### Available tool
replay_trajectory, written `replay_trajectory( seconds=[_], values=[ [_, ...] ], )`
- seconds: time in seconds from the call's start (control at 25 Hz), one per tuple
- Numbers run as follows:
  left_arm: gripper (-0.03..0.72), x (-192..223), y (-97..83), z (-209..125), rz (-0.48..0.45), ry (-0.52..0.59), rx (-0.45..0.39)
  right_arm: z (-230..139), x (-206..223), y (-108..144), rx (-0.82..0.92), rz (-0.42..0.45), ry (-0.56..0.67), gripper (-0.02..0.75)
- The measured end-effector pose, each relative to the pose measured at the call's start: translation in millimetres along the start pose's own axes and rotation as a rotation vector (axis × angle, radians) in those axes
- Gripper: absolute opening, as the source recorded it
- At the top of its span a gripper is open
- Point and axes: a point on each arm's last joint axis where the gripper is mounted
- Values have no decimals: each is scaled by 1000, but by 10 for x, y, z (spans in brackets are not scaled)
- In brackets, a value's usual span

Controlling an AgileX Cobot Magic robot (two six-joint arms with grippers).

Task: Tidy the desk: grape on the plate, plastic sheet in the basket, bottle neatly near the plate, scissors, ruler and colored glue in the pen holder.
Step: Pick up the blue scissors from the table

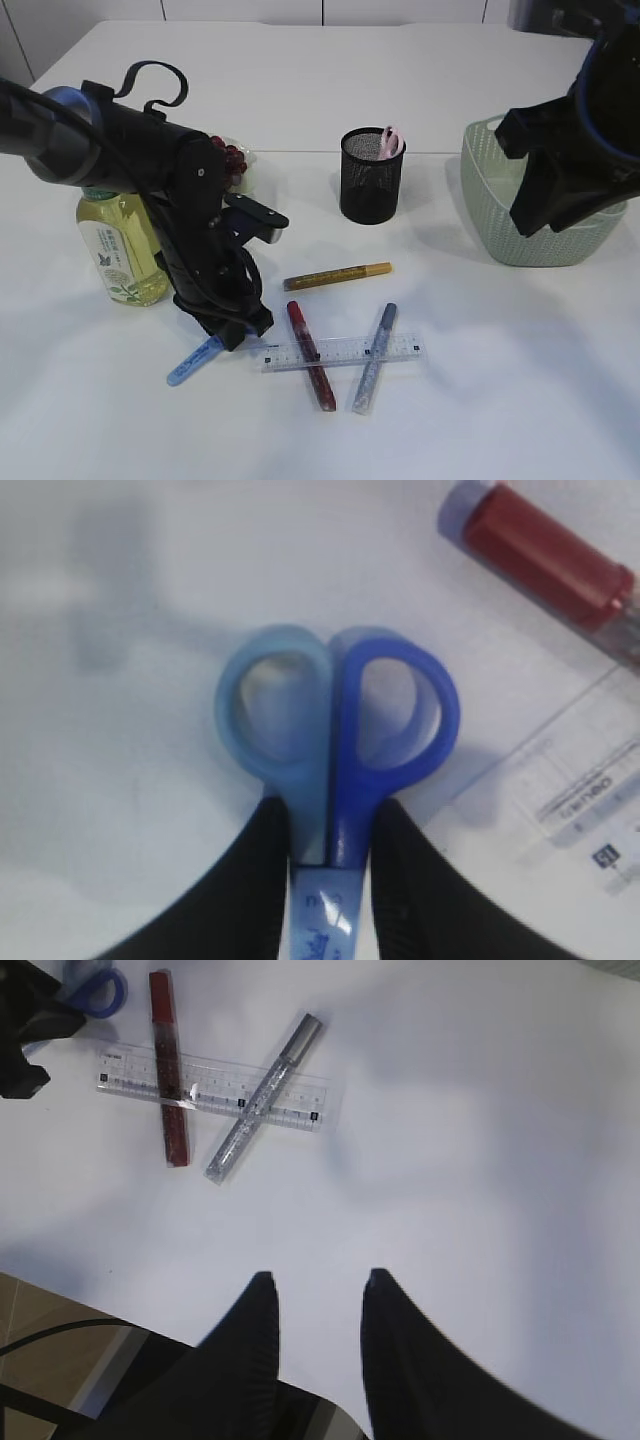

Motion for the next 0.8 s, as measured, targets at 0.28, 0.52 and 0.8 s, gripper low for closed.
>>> replay_trajectory(
  seconds=[0.28,0.52,0.8],
  values=[
    [181,-22,-19,7,-22,11,-19,0,0,0,0,0,0,240],
    [180,-26,-26,-13,-29,37,-47,0,0,0,0,0,0,240],
    [180,-27,-27,-18,-29,44,-64,0,0,0,-2,0,0,240]
  ],
)
Point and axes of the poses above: a point on each arm's last joint axis where the gripper is mounted, x pointing out along that axis toward the gripper, y along the wrist's bending axis when the last joint is at zero, z = x × y, and after that the axes turned 2 degrees about x, right-handed
